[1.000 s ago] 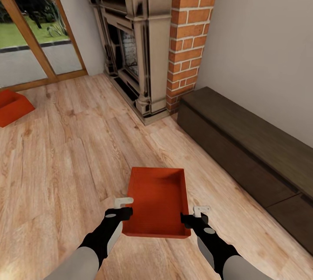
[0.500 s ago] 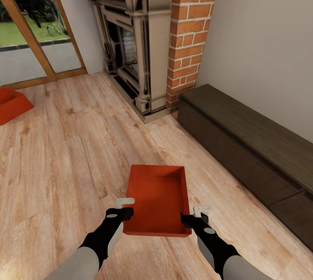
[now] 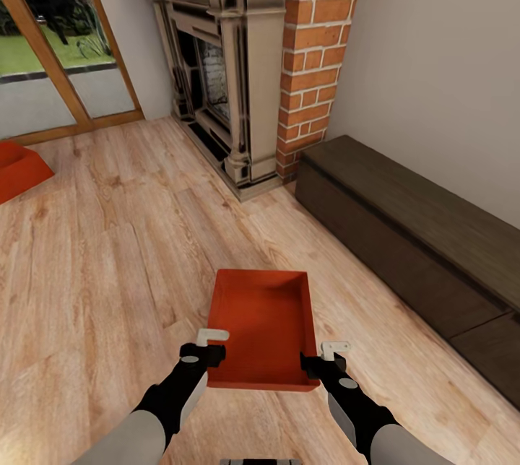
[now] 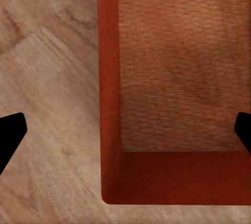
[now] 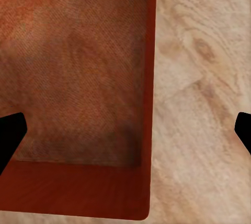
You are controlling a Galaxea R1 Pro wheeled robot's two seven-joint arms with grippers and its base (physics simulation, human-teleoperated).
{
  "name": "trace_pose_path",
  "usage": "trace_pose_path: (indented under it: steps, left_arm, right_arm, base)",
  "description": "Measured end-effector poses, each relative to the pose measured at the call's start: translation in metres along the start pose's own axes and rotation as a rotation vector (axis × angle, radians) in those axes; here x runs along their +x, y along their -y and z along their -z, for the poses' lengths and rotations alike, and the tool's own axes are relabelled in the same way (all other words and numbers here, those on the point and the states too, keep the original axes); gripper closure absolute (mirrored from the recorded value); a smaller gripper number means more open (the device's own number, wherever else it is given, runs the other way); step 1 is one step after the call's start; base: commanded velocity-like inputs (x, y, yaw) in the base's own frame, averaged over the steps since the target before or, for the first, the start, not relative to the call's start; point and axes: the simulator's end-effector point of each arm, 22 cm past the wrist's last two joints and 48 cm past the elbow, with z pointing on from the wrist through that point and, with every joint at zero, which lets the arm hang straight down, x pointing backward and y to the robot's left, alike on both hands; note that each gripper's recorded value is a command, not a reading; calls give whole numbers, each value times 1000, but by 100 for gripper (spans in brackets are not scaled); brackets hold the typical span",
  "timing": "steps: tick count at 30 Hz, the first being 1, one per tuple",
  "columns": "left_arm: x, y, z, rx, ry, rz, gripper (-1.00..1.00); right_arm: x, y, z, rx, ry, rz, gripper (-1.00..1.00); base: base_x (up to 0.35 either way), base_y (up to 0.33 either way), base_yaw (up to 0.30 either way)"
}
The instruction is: Move the two storage containers from the living room to the garage. In the garage, place one container on the floor and stack the other container on top of it (either order is fine).
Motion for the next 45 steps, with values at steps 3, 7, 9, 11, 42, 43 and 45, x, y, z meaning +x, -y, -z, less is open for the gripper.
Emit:
trace_pose_path:
  steps: [3,7,9,11,42,43,45]
  left_arm:
    - [5,0,-5,0,-2,2,-100]
    - [11,-4,-13,-6,-4,3,-100]
    - [13,-6,-16,-10,-3,5,-100]
    - [16,-6,-19,-13,-3,6,-100]
    - [23,-7,-30,-19,2,10,-100]
    - [23,-7,-30,-19,2,10,-100]
    - [19,-7,-29,-19,8,12,-100]
  right_arm:
    - [5,0,-5,0,0,-1,-100]
    - [11,0,-11,0,0,-2,-100]
    - [14,1,-14,1,0,-5,-100]
    - [17,2,-17,1,0,-6,-100]
    - [23,9,-27,10,6,1,-100]
    - [23,9,-27,10,6,1,-100]
    - [23,9,-27,10,7,3,-100]
  base:
    - [0,0,0]
    - [0,0,0]
    - [0,0,0]
    - [0,0,0]
    - [0,0,0]
    - [0,0,0]
    - [0,0,0]
